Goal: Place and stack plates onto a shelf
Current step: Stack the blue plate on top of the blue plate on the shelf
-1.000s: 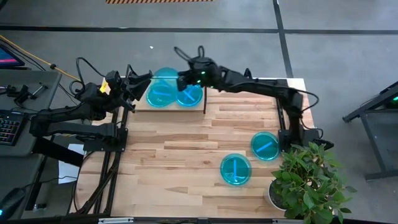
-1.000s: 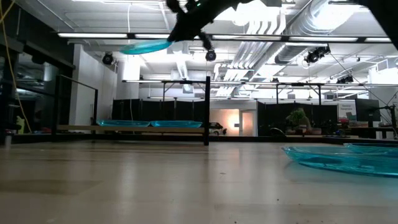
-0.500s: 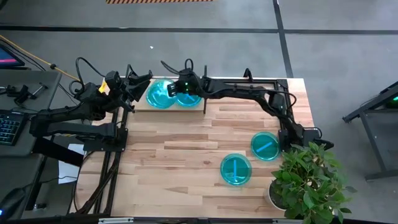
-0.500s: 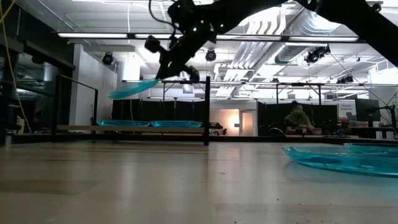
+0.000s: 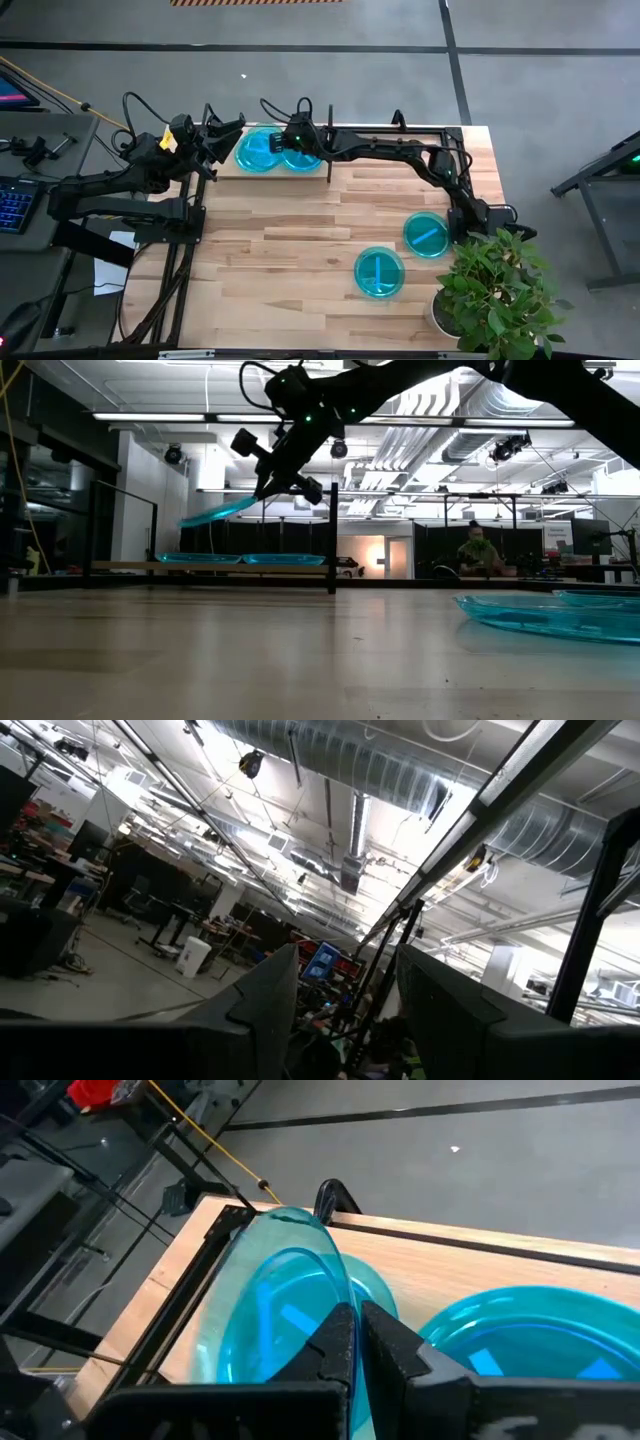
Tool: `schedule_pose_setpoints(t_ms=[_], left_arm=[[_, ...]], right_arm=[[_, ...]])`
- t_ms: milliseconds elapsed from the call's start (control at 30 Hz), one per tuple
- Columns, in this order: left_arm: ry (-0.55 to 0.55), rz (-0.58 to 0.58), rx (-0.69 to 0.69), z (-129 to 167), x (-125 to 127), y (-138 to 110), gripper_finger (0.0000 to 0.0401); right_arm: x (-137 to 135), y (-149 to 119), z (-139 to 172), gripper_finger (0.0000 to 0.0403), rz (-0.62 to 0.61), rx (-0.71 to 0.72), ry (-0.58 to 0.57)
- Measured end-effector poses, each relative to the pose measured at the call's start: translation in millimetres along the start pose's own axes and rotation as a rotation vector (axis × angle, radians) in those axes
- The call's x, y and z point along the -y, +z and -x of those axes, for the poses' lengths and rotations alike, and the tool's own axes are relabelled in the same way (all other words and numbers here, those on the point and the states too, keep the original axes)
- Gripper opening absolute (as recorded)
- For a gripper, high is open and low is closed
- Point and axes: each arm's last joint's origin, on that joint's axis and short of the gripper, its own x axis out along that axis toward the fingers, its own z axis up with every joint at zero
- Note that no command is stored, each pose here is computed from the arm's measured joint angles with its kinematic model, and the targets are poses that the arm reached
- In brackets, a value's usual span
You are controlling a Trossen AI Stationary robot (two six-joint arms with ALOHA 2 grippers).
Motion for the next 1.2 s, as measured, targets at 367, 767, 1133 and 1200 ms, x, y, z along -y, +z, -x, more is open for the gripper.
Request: schedule_pose_setpoints(t_ms=[367,767,1133,1200], left_arm=[[0.000,0.000,0.000,0,0,0,0.0161],[0.002,-0.001,-0.003,0,0,0,0.0161],[0.073,-0.027,-0.094,0,-5,-10,0.0161],[0.137,-0.029,-0.136,-1,-10,-17,0.0161]], right_arm=[[3,4,-1,0.0075,-0.003,0.013,-0.009],[12,29,3,0.0149,0.061,-0.045,0.085],[10,114,126,0.0149,0.504,-0.018,0.143],[15,120,151,0.0149,0.581,-0.055,0.101]])
